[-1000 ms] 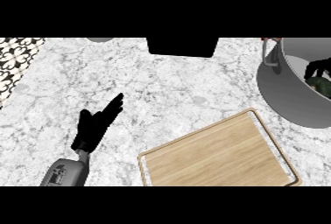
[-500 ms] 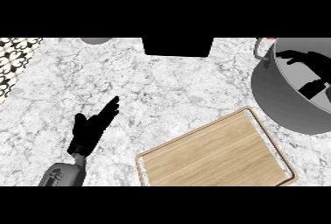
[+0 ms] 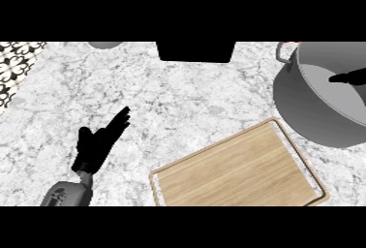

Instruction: Pick the squash from the tray and place it in the pot

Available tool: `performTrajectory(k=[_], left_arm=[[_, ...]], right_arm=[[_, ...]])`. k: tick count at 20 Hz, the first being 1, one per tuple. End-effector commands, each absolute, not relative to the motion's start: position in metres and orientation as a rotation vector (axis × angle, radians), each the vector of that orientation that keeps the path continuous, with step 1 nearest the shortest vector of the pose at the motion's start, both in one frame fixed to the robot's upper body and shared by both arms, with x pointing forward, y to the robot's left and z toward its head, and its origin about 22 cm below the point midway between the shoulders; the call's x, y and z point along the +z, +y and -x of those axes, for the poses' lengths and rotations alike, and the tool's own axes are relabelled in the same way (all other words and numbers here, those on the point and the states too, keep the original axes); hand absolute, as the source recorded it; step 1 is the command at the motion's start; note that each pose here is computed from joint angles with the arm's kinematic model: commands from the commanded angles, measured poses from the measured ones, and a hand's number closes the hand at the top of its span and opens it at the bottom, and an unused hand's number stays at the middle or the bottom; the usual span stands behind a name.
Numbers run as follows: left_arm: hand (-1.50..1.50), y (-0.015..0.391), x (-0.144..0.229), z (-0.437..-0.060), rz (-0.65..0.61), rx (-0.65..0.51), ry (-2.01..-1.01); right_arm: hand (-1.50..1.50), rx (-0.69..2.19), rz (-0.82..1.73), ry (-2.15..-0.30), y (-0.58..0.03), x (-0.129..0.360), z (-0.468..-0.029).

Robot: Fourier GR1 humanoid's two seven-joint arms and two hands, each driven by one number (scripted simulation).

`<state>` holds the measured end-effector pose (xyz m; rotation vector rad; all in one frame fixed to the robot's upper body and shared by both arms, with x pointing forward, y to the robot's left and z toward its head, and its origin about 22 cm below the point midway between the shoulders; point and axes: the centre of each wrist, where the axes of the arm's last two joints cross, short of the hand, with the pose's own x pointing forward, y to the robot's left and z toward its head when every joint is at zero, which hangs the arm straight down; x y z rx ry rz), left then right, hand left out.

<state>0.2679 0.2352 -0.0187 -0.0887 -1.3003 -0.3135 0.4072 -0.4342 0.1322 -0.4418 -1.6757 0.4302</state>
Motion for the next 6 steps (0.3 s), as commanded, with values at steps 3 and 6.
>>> performTrajectory(k=[3,6], left_arm=[[0.00,0.238,-0.018,-0.267,0.070,-0.312,-1.306],[0.00,0.231,-0.014,-0.277,0.079,-0.332,-1.319]], right_arm=[[-1.50,0.148,0.415,-1.777,-0.495,0.157,-0.370],[-1.50,0.105,0.382,-1.793,-0.499,0.155,-0.367]])
